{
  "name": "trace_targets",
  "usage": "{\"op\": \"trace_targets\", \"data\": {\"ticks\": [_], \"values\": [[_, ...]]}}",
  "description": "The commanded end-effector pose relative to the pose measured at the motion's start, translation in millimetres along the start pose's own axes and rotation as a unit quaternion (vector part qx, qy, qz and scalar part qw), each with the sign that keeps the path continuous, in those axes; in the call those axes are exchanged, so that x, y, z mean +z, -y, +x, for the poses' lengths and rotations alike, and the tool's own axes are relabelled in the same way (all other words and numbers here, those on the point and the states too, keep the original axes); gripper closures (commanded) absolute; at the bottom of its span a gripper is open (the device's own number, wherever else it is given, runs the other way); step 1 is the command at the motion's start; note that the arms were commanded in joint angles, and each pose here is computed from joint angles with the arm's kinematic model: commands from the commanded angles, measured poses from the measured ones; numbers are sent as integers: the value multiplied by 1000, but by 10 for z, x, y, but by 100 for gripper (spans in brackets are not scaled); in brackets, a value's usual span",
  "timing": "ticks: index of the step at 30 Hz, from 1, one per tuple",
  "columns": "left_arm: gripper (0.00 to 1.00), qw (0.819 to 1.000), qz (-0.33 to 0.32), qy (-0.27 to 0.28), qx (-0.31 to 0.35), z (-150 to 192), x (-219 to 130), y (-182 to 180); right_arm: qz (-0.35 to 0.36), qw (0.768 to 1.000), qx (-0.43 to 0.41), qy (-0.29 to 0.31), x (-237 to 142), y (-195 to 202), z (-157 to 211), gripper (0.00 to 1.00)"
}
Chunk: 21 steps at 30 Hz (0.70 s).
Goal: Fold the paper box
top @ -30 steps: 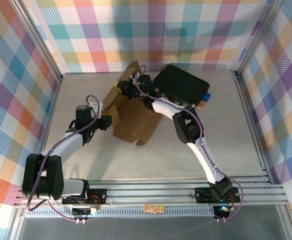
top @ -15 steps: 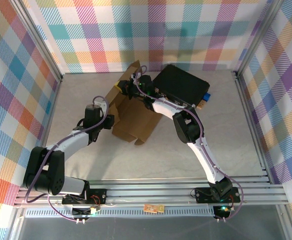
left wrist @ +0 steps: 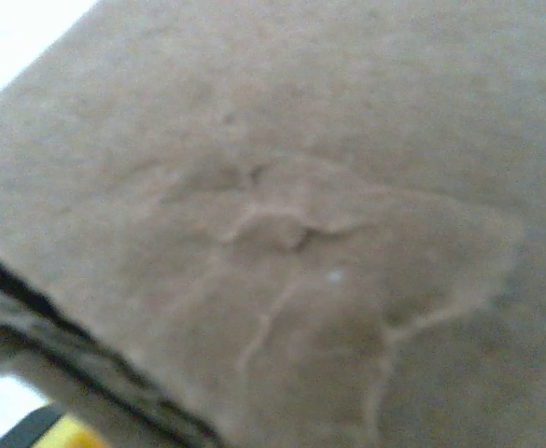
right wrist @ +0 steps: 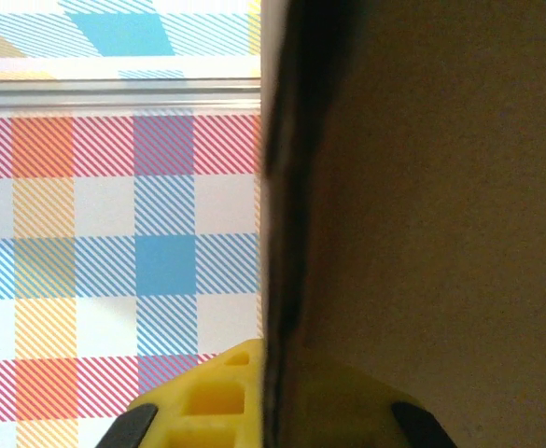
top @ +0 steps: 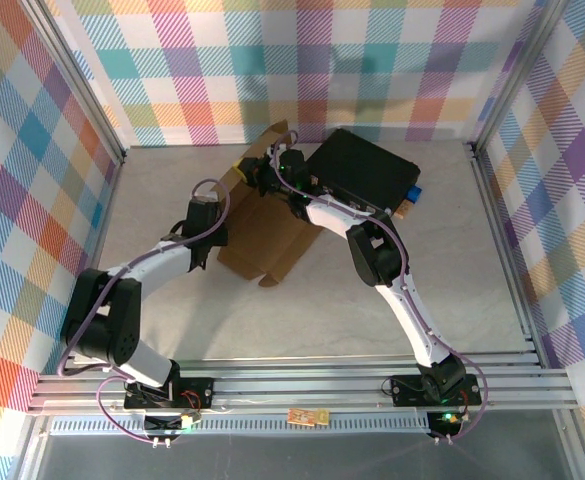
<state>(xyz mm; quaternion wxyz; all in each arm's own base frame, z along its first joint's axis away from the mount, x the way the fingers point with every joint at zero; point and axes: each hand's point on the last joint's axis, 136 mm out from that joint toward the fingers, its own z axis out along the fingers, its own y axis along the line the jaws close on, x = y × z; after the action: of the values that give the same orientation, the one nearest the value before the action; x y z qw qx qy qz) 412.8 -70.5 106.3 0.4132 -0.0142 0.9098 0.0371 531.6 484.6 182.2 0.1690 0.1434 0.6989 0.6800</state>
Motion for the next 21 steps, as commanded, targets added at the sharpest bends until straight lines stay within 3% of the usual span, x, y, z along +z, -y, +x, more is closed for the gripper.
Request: {"op": "trace_targets", "data": {"ticks": [1,5,9,16,21], "values": [[75,998,-48,17,-21,-168,71,-30,49,997,36,-50,4,382,267,100],[92,997,-69,11,-28,-202,128,-5,51,997,39,-48,4,388,258,100],[96,996,-85,-5,-32,-175,163,-7,53,996,46,-47,8,397,253,100],[75,993,-106,-35,-24,-139,250,-31,55,996,59,-44,24,391,240,100],[70,990,-130,-57,-8,-165,351,-46,53,996,67,-40,30,363,223,100]]}}
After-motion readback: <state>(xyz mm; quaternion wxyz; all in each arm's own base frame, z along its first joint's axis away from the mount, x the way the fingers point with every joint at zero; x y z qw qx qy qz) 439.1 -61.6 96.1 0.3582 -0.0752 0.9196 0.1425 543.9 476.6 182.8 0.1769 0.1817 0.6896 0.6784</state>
